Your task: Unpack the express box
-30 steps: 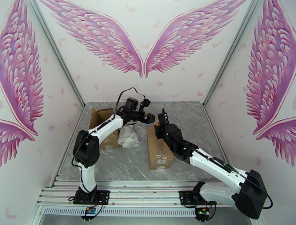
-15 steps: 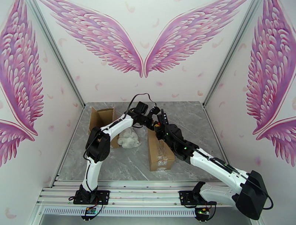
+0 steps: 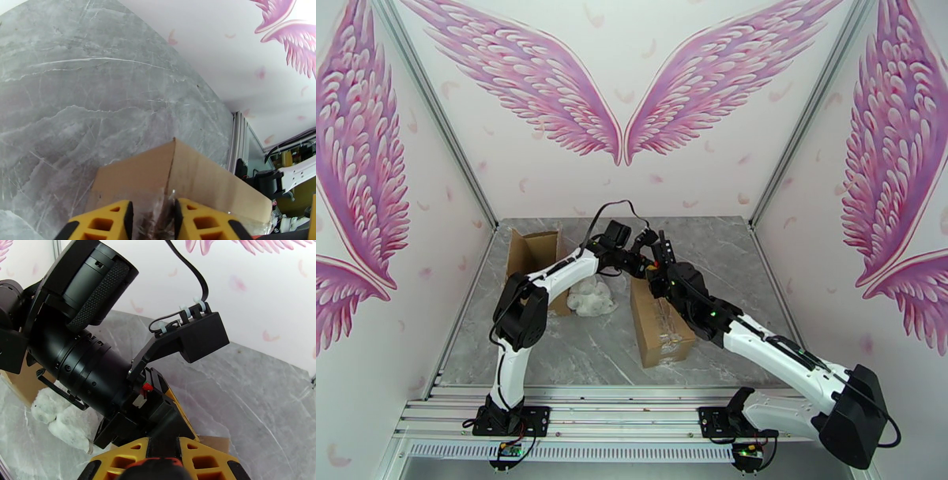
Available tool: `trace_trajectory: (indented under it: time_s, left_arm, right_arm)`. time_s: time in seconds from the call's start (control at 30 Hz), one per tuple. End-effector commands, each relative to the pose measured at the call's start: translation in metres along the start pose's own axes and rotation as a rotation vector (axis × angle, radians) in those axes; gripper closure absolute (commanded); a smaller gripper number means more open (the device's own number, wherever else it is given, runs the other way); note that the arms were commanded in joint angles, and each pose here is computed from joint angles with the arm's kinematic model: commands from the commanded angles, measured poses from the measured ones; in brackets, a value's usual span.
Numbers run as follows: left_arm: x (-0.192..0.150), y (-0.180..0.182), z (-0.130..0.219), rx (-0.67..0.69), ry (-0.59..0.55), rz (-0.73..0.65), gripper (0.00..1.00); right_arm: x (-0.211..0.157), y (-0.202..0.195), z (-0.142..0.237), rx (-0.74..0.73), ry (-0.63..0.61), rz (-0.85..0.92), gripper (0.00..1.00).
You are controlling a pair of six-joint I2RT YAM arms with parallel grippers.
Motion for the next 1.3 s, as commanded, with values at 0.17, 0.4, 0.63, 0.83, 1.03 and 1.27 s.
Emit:
trace_trajectory:
  time_s: [0.17,0.4,0.63,0.83,1.03,1.27]
  left_arm:
    - [-0.030,0.049,0.010,0.269,0.013,0.133,0.83]
    - [-0.023,0.047,0.010,0.252,0.011,0.110,0.82]
    - [0.013,0.010,0.039,0.162,-0.061,0.032,0.47]
    - [0.000,-0.010,0.042,0.084,-0.004,0.028,0.37]
    - [-0.004,-0.024,0.041,0.006,-0.023,0.035,0.34]
    - [-0.018,-0.031,0.029,-0.011,0.087,0.028,0.33]
  right_arm:
    - [-0.012,-0.006,0.027,-0.035,0.055,-0.014,0.97]
    - [-0.019,-0.010,0.043,-0.006,0.065,0.005,0.98]
    - [-0.016,-0.006,0.040,0.027,0.021,0.014,0.97]
    - [-0.011,0.000,0.033,0.051,0.021,0.044,0.97]
    - [-0.009,0.002,0.031,0.056,0.027,0.051,0.97]
    - [-0.007,0.001,0.034,0.051,0.014,0.050,0.97]
Point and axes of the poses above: each hand's point on the last joint's axis, 136 mm out from that joint toward the fingers, its own z axis back along the fingers, its own y axis along the line the jaws close on, x = y × z, the point moved 8 cm from there along z, back along the fingers, and after that the axes turned 8 degrees about -z, right-handed, at the moved point
